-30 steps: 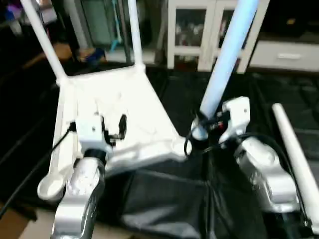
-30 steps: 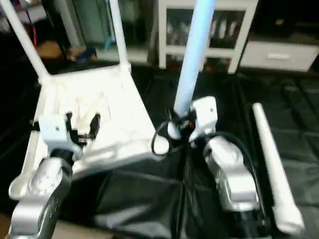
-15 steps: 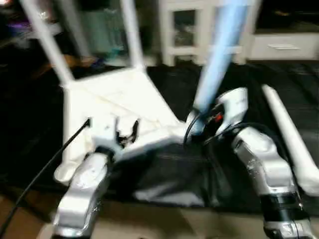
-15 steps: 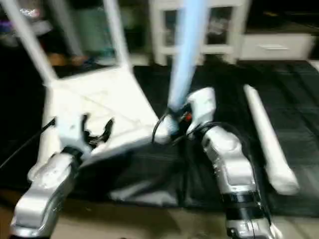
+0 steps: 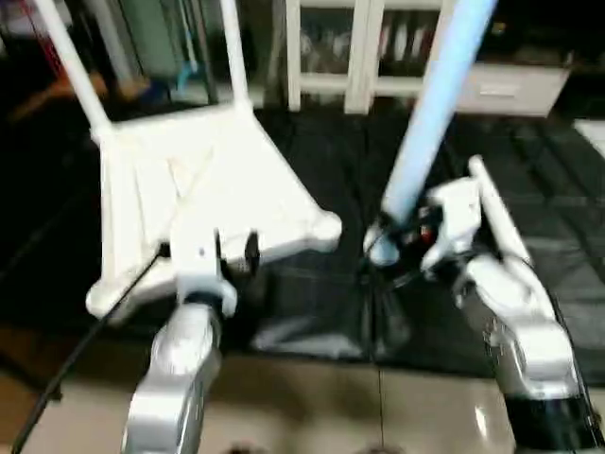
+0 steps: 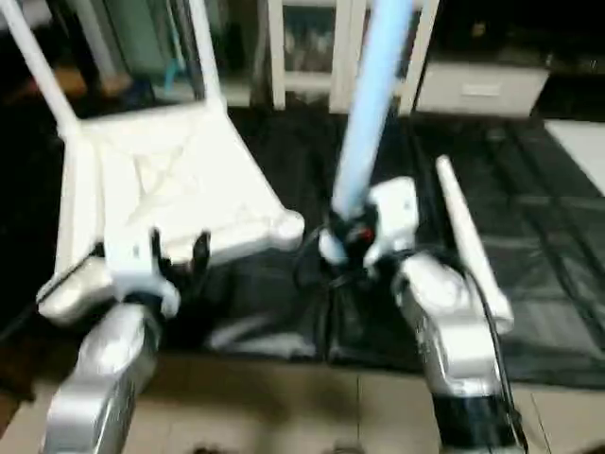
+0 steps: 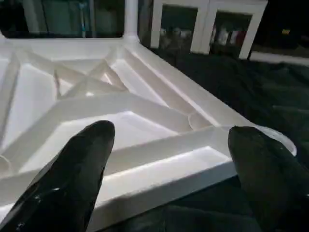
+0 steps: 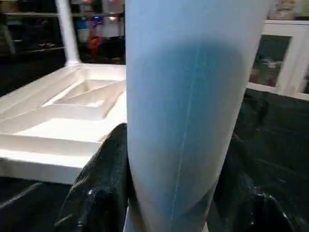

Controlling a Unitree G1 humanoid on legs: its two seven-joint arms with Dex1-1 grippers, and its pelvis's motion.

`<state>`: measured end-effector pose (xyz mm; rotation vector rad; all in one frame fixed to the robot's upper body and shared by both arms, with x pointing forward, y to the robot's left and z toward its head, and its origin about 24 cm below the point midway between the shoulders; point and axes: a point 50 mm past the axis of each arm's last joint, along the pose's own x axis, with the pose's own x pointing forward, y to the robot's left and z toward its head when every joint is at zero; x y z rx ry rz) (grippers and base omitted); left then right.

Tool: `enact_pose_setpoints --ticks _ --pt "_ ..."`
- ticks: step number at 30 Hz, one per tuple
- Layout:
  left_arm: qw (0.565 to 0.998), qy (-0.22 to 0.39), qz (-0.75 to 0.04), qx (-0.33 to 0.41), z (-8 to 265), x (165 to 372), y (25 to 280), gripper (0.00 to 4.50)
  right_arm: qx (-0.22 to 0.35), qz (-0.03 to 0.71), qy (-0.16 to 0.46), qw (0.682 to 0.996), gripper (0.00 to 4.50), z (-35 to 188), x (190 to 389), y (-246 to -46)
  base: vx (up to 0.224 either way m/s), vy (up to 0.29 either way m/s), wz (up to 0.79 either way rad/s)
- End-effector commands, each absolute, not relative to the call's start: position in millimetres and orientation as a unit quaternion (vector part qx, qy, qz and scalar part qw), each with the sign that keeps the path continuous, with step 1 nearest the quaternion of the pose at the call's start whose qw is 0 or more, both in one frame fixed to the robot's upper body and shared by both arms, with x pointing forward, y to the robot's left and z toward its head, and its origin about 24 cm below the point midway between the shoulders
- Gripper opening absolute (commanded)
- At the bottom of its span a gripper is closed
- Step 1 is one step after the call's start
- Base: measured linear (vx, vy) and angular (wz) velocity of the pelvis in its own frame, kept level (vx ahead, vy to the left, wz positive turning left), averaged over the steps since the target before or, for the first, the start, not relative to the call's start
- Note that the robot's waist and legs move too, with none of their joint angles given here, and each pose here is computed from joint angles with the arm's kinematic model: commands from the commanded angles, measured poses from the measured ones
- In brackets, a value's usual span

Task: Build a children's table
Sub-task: Pick table leg

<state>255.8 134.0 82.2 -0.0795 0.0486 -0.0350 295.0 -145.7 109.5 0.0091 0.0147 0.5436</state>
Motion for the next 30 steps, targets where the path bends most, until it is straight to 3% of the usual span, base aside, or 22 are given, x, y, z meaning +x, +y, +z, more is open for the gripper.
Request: enact_pose_setpoints --ticks 1,4,9,16,30 --pt "0.999 0.005 -0.012 -0.036 91 254 138 4.21 0.005 0.271 0.003 0.963 1.84 112 291.5 -146.3 0.0 0.0 0.0" --pt "1.0 -0.009 -0.01 -0.003 98 251 144 4.21 0.007 0.276 0.009 0.961 1.84 108 287.0 -143.4 0.0 0.0 0.0" --pt "1.0 -0.016 0.001 -0.01 100 249 147 4.21 0.024 0.277 0.01 0.961 1.84 107 281.9 -135.9 -0.015 0.01 0.0" --pt "0.999 -0.019 -0.039 -0.012 103 249 126 4.21 0.052 0.266 0.008 0.963 1.84 111 280.1 -148.3 -0.053 0.013 0.12" --pt "0.999 -0.004 -0.038 -0.02 94 243 124 4.21 0.045 0.256 0.022 0.965 1.84 106 282.3 -147.0 -0.001 0.014 0.02"
